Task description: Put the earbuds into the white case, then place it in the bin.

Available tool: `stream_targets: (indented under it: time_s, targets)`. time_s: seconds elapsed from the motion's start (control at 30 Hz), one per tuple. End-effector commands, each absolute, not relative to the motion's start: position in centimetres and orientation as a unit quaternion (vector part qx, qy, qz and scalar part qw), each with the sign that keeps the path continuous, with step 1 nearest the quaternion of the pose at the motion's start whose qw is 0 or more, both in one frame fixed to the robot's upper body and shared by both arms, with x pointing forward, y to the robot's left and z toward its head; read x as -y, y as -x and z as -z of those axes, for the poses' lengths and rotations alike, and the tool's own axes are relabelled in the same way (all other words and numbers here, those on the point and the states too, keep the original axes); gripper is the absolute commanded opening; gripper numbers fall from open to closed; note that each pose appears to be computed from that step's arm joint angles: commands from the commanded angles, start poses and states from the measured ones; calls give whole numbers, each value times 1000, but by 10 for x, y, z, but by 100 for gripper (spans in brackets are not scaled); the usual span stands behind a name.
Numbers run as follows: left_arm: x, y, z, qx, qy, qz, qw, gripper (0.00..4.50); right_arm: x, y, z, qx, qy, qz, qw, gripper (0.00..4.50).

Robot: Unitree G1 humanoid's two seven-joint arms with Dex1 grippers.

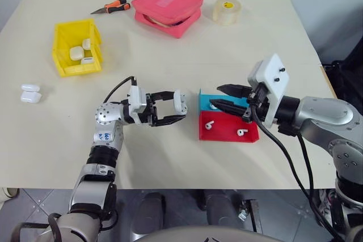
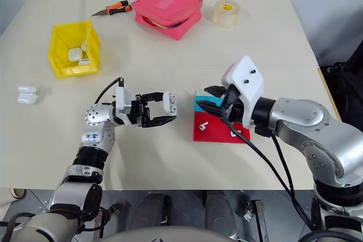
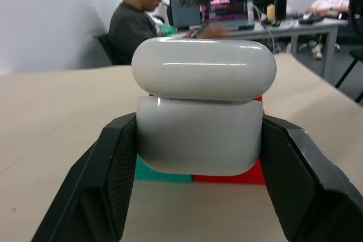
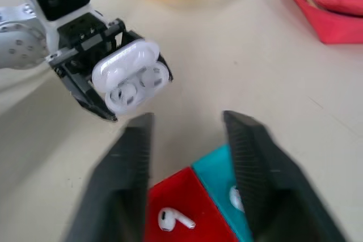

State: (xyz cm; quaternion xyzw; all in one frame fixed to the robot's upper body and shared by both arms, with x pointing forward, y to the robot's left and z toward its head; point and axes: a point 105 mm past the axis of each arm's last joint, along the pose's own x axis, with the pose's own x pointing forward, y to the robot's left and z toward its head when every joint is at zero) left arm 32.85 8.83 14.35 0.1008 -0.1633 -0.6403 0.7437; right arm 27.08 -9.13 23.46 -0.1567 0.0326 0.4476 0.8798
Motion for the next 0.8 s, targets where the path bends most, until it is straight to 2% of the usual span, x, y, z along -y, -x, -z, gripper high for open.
stream_targets:
  time_s: [0.03,0.1,0.23,0.37,0.53,0.73,0.8]
  targets:
    - [-79,-333,-162,181,-154,635,735,280,59,-267,-255,-3,174,-457,872,52]
    - [-76,-334,-166,183,-159,635,733,280,43,-269,-258,-8,183,-467,865,5]
    - [-72,-334,-169,181,-169,640,728,280,20,-276,-253,-33,203,-484,851,5]
    - [-70,-333,-172,185,-172,640,726,280,14,-284,-235,-66,237,-488,838,5]
    - [-76,-330,-179,197,-162,634,730,280,30,-292,-226,-86,253,-465,844,5]
    - [-93,-333,-193,212,-137,599,760,280,71,-297,-219,-111,269,-417,861,5]
    - [-100,-334,-200,226,-120,582,772,280,76,-296,-226,-83,252,-419,868,5]
